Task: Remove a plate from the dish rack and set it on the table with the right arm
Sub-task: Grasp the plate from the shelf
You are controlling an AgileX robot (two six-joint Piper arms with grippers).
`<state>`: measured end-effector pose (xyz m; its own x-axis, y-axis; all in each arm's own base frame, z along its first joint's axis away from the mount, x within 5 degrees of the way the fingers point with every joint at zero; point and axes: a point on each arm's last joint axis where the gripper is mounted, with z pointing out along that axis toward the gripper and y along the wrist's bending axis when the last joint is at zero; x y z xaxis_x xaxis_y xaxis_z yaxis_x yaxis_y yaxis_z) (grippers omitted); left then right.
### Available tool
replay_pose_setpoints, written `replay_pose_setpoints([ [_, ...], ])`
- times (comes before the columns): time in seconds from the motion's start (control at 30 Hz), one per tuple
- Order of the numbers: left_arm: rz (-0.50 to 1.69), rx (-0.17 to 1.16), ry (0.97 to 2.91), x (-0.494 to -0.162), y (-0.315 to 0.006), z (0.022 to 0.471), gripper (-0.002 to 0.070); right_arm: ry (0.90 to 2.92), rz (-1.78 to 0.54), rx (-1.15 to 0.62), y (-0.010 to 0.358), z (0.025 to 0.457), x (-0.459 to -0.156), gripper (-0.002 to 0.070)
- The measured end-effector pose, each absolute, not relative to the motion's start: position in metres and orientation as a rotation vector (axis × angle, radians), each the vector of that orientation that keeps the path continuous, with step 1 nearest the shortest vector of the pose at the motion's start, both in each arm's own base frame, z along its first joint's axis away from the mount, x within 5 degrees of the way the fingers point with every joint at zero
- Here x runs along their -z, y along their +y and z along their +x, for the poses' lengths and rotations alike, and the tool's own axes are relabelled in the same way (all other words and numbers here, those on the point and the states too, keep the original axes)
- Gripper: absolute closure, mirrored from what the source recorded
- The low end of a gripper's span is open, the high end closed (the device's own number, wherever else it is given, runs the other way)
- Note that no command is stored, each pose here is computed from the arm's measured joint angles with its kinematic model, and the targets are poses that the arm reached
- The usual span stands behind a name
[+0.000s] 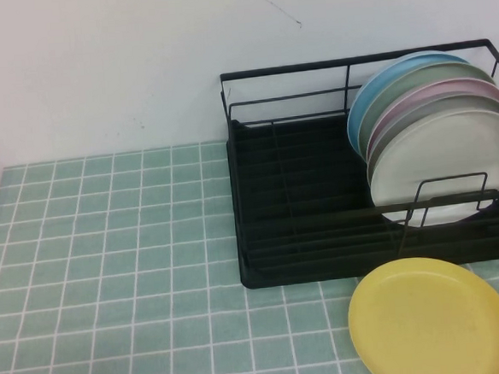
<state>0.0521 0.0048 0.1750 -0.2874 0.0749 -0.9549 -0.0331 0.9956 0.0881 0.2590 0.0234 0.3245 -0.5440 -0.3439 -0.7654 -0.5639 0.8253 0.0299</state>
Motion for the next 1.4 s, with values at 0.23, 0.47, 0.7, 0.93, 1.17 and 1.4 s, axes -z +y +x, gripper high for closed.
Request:
replay_pose_setpoints([
  [0.23,0.030,-0.105,1.859,-0.175,0.005,0.052,0.0678,2.019,-1.126,-0.242,0.024,0.310,-0.304,0.0498],
  [0.47,0.030,-0.105,1.859,-0.175,0.005,0.052,0.0678,1.720,-1.361,-0.078,0.027,0.321,-0.306,0.0491],
  [0.7,0.030,-0.105,1.859,-0.175,0.005,0.052,0.0678,1.661,-1.411,0.015,0.024,0.336,-0.292,0.0449],
  [0.93,0.030,-0.105,1.859,-0.175,0.005,0.052,0.0678,1.669,-1.451,0.037,0.021,0.347,-0.273,0.0414],
  [1.17,0.030,-0.105,1.859,-0.175,0.005,0.052,0.0678,1.689,-1.449,0.104,0.016,0.358,-0.261,0.0409],
  [1.4,0.030,-0.105,1.859,-0.175,0.005,0.052,0.0678,1.699,-1.459,0.135,0.014,0.366,-0.250,0.0409],
])
